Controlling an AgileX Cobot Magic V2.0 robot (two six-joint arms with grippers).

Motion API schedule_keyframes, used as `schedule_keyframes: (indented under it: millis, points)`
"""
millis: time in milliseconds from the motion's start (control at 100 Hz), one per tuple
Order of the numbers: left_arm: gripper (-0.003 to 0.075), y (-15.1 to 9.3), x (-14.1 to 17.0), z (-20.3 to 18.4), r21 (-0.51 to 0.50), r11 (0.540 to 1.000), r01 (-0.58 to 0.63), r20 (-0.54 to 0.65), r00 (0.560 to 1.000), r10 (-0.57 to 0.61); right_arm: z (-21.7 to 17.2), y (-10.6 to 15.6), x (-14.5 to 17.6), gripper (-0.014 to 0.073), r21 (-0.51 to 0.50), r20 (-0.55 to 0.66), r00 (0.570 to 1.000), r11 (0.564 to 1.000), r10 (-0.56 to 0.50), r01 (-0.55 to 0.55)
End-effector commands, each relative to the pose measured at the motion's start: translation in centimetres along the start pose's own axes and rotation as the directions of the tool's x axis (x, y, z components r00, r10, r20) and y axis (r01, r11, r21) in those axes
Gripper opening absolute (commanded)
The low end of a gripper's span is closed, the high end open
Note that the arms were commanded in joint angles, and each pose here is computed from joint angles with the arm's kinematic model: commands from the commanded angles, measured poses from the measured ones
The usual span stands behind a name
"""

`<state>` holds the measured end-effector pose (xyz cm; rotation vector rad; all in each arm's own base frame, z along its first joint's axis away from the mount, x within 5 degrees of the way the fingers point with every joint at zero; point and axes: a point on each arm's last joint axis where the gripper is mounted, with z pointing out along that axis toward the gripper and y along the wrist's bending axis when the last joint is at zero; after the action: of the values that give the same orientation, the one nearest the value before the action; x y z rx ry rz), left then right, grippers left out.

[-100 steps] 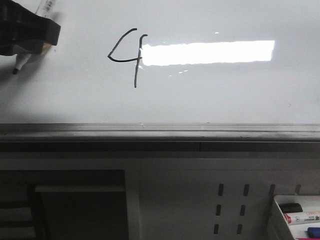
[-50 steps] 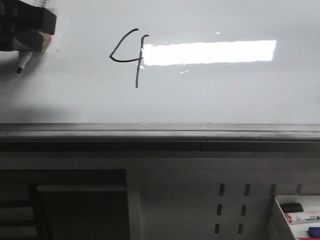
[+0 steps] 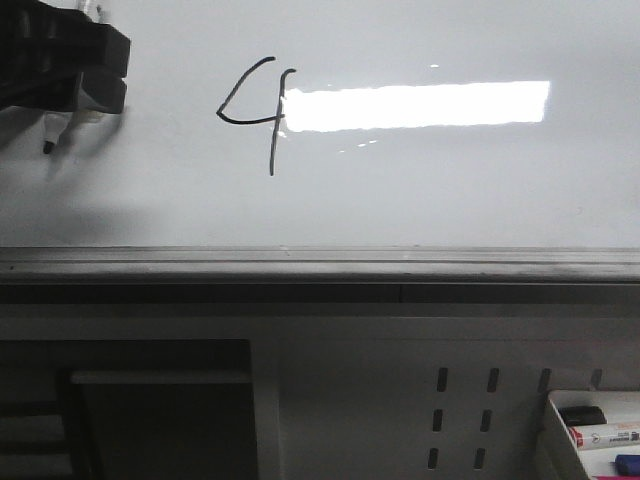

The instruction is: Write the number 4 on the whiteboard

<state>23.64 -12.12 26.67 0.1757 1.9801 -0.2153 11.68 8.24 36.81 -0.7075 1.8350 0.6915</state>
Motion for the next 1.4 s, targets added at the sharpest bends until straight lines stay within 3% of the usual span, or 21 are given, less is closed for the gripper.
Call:
schedule_keyframes:
  millis: [0, 260, 430, 510, 620, 690, 770, 880, 890, 980, 1150, 1390]
  points:
    - [0.0456, 0.1, -1.5, -0.5, -0.006, 1.0, 0.016, 0.056, 0.998, -0.016, -0.5, 0.1, -1.1, 0.0447, 0.01, 0.066, 0.998, 1.0, 0.017, -0.018]
    - [0.0529, -0.1, -1.9, -1.4, 0.027, 0.999, -0.041, 0.075, 0.996, 0.039, -0.5, 0.0, -1.1, 0.0447, 0.024, 0.068, 0.998, 1.0, 0.009, -0.011]
    - [0.053, 0.3, -2.6, -3.8, 0.056, 0.998, -0.031, 0.136, 0.99, 0.023, -0.6, -0.3, -1.3, 0.044, 0.059, 0.094, 0.996, 0.998, -0.001, -0.005]
    - [0.0527, 0.8, -2.6, -5.4, 0.058, 0.997, -0.05, 0.175, 0.984, 0.039, -0.8, -0.3, -1.5, 0.0384, 0.078, 0.119, 0.993, 0.997, -0.007, -0.003]
    - [0.051, 1.8, -2.0, -8.1, 0.064, 0.997, -0.051, 0.234, 0.972, 0.035, -1.2, -0.2, -1.6, 0.0235, 0.098, 0.147, 0.989, 0.995, -0.014, 0.0]
    - [0.0477, 2.4, -1.5, -10.0, 0.073, 0.996, -0.042, 0.276, 0.961, 0.02, -1.6, -0.1, -1.4, 0.0104, 0.113, 0.166, 0.986, 0.994, -0.02, 0.002]
    - [0.0391, 2.9, -0.8, -12.0, 0.109, 0.993, -0.035, 0.325, 0.946, -0.002, -2.1, 0.0, -0.9, -0.0076, 0.144, 0.198, 0.98, 0.99, -0.026, -0.002]
    - [0.02, 3.5, 0.2, -14.9, 0.171, 0.985, -0.035, 0.397, 0.917, -0.036, -3.3, 0.3, 0.6, -0.0051, 0.212, 0.279, 0.959, 0.977, -0.041, -0.019]
    - [0.0154, 3.6, 0.4, -15.2, 0.181, 0.983, -0.037, 0.405, 0.913, -0.04, -3.6, 0.3, 0.7, -0.0051, 0.224, 0.296, 0.954, 0.974, -0.049, -0.019]
    - [-0.0022, 3.8, 1.2, -17.1, 0.242, 0.969, -0.055, 0.453, 0.889, -0.062, -4.9, 0.5, 2.5, -0.0052, 0.3, 0.379, 0.922, 0.953, -0.079, -0.042]
    - [-0.002, 4.5, 3.2, -19.9, 0.299, 0.951, -0.08, 0.542, 0.834, -0.1, -6.4, 1.3, 6.5, -0.0053, 0.35, 0.443, 0.886, 0.936, -0.136, -0.031]
    - [-0.002, 5.3, 6.3, -21.3, 0.34, 0.936, -0.091, 0.606, 0.782, -0.144, -5.7, 1.6, 12.1, -0.0053, 0.331, 0.423, 0.896, 0.944, -0.133, -0.016]
